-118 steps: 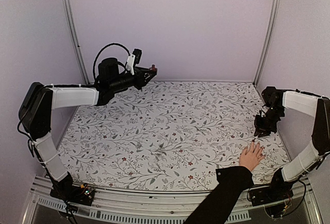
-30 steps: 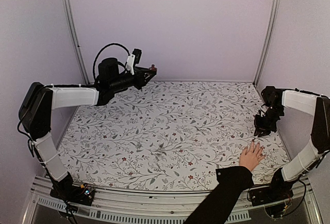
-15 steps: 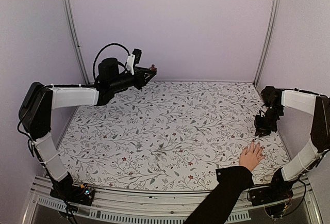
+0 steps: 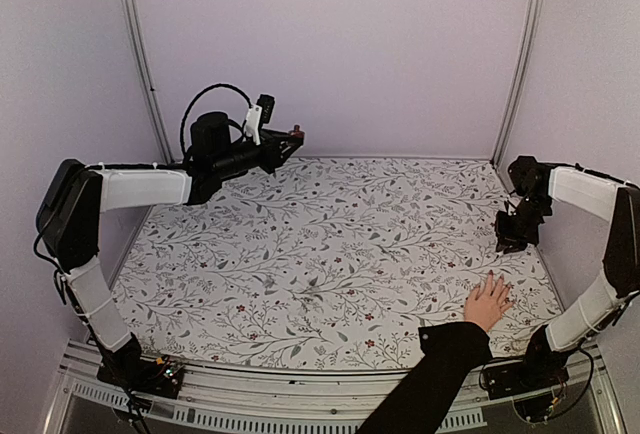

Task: Paint the nails
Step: Paint the nail polish on the nail.

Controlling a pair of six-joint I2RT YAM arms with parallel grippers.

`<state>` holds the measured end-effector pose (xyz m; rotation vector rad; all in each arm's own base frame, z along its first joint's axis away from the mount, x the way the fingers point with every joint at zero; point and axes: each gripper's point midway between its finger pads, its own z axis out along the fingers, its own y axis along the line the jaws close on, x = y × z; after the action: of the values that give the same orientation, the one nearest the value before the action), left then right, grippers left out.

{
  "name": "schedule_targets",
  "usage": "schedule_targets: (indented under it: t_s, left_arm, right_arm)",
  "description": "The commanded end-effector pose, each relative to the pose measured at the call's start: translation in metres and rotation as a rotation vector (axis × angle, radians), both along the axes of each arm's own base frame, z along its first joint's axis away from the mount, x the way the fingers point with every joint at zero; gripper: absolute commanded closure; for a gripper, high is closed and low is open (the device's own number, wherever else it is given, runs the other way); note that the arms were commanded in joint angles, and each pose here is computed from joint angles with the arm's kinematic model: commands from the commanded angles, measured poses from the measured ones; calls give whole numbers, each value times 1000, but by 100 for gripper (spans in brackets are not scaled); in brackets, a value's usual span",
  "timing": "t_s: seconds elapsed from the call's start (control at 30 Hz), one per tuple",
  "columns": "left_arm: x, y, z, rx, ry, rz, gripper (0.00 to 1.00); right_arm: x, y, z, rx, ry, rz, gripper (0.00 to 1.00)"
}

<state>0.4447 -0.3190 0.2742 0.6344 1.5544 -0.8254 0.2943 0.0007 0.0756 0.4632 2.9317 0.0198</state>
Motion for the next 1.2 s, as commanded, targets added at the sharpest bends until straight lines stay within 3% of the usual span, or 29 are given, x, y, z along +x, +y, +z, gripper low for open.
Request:
schedule_targets:
  t_s: [0.0,0.53,1.17]
  left_arm:
    - [0,0,13,-21,-31,-6,100]
    - [-3,2,13,-23,-28,-2,100]
    - [-1,2,11,-20,-24,2,100]
  right_arm:
    - [10,11,24,72,-75,4,100]
    - [-20,12,-2,81,31,-6,100]
    - [-21,9,-13,61,58,-5,100]
